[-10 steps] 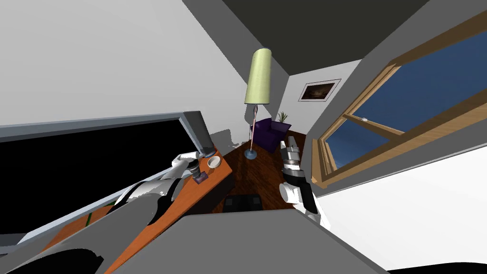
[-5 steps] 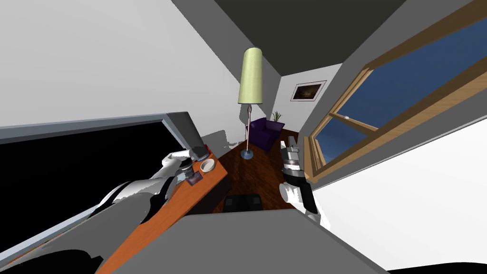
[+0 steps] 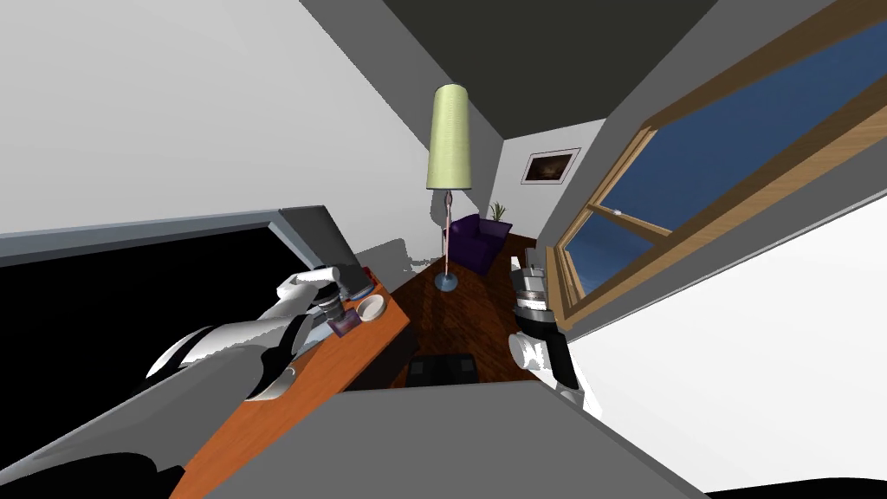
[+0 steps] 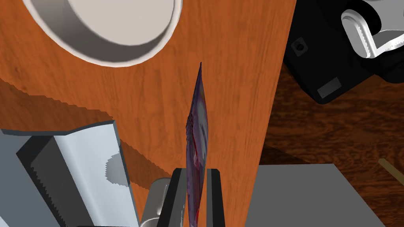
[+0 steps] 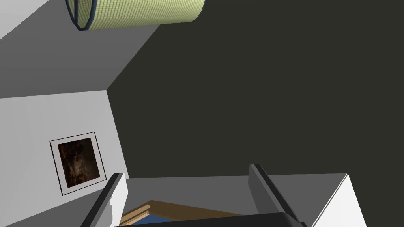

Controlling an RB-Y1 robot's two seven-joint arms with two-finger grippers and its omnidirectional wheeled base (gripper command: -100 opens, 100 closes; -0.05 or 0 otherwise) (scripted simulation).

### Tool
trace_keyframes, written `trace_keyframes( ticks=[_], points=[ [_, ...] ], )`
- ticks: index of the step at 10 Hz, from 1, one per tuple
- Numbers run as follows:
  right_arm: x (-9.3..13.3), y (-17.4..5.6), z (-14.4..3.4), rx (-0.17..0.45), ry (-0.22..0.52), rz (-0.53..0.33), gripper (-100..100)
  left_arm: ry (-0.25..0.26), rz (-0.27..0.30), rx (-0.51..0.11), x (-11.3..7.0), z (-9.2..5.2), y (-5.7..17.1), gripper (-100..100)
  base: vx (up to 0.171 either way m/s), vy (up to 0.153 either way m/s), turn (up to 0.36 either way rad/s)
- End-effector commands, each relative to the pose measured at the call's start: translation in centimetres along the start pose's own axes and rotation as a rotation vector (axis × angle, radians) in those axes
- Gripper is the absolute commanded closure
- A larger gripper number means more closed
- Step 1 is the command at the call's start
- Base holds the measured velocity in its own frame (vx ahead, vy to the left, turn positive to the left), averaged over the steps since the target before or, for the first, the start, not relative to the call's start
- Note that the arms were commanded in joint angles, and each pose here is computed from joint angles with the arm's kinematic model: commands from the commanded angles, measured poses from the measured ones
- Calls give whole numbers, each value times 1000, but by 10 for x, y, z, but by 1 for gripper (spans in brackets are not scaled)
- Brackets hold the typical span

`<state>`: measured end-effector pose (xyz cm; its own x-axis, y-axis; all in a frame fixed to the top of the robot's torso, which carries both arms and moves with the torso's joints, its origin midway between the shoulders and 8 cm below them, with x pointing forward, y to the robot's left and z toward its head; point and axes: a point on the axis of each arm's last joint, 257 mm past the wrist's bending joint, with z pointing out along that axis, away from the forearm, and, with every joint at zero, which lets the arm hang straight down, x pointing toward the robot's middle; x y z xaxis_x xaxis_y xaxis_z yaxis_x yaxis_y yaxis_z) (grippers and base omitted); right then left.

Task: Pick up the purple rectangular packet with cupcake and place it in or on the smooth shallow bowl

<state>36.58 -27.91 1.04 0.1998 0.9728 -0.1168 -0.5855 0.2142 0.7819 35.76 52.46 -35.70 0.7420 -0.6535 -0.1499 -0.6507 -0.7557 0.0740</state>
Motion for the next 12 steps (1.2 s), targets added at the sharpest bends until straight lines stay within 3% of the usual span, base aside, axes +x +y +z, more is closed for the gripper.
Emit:
trace_keyframes(
  ticks=[1,3,5,12],
  points=[
    [0,0,0,0,0,0,0,31,-15,12,-7,-19,-11,100,53,-16,-111],
    [0,0,0,0,0,0,0,44,-18,18,-8,-26,-15,100,77,-5,-82],
    [0,0,0,0,0,0,0,102,-20,44,-10,-52,-29,100,64,-18,-48],
    [0,0,0,0,0,0,0,159,-15,71,-10,-76,-41,100,40,-5,-27]
  ],
)
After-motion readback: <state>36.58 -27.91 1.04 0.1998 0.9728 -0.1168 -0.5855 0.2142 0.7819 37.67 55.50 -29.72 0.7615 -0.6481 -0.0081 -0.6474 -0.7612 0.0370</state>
